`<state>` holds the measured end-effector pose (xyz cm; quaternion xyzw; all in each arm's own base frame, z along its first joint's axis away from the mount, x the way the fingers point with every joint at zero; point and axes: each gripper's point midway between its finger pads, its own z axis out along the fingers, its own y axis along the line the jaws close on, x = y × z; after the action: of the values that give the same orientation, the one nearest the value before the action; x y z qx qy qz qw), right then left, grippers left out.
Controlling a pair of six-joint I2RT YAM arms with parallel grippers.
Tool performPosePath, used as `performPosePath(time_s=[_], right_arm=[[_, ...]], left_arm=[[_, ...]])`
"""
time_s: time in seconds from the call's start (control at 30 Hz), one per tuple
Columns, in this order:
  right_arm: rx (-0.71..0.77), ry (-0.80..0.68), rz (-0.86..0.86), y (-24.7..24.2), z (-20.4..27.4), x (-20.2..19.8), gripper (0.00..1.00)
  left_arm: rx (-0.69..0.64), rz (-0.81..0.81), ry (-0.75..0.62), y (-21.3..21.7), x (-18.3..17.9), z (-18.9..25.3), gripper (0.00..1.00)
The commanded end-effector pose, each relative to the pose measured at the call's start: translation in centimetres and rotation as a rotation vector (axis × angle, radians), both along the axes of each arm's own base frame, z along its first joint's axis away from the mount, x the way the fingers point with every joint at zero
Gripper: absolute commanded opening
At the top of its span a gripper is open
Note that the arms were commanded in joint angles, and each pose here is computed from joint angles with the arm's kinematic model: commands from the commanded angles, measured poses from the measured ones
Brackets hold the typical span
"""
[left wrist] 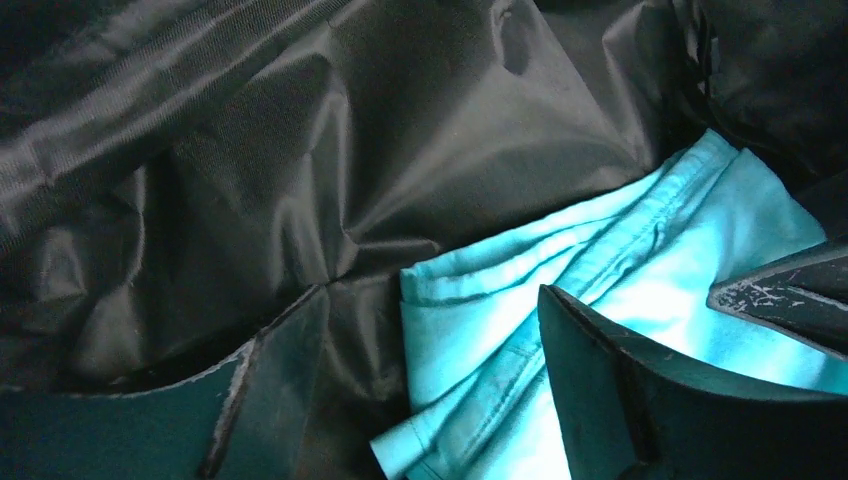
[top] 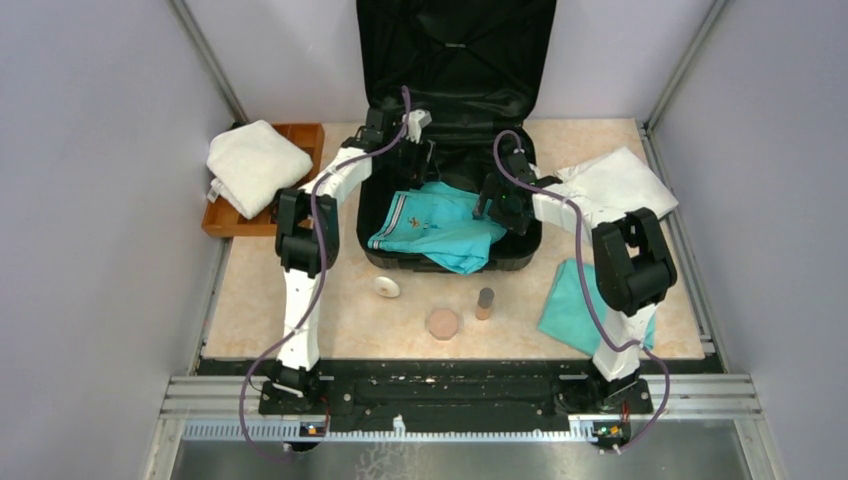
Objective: Pack the luggage
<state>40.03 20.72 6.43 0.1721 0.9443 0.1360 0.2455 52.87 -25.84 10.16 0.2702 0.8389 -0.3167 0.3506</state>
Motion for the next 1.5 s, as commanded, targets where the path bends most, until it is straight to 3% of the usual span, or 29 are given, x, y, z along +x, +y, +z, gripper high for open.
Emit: performPosePath(time_s=[0.0, 0.13, 0.33, 0.43, 0.57, 0.63, 0.73, 1.1, 1.33, 1.47], right_arm=[[0.071, -0.120, -0.020, 0.7, 2.2, 1.5, 0.77], [0.064, -0.140, -0.011, 0.5, 2.3, 2.1, 0.66], [0.097, -0.148, -0.013, 0.0, 2.2, 2.9, 0.63], [0.109, -0.162, 0.000, 0.3, 2.4, 3.2, 0.54], [0.109, -0.216, 0.030, 0.4, 3.4, 3.8, 0.29], [0.127, -0.245, 0.064, 0.9, 4.5, 3.9, 0.26], [0.113, -0.296, 0.097, 0.9, 6.3, 4.3, 0.25], [0.164, -0.501, 0.208, 1.7, 11.1, 8.0, 0.22], [0.100, -0.492, 0.200, 0.3, 9.3, 11.3, 0.27], [0.039, -0.381, 0.161, -1.1, 5.3, 12.4, 0.42]], left_arm=[[-0.035, -0.056, 0.001, -1.3, 0.1, 0.6, 0.77], [-0.032, -0.090, 0.031, -1.6, -0.8, -0.3, 0.63], [-0.015, -0.108, 0.021, -1.6, -1.7, -0.5, 0.61], [-0.017, -0.085, 0.011, -1.7, -1.1, -0.6, 0.50], [-0.057, -0.055, 0.009, -2.1, -0.6, 0.0, 0.25], [-0.065, -0.039, -0.033, -2.1, -0.1, 1.7, 0.16], [-0.063, 0.000, -0.128, -1.5, 0.7, 5.0, 0.06], [0.032, 0.253, -0.387, 3.4, 3.0, 11.4, 0.00], [0.123, 0.381, -0.379, 5.6, 5.1, 8.3, 0.01], [0.175, 0.395, -0.359, 6.0, 6.1, 5.0, 0.05]])
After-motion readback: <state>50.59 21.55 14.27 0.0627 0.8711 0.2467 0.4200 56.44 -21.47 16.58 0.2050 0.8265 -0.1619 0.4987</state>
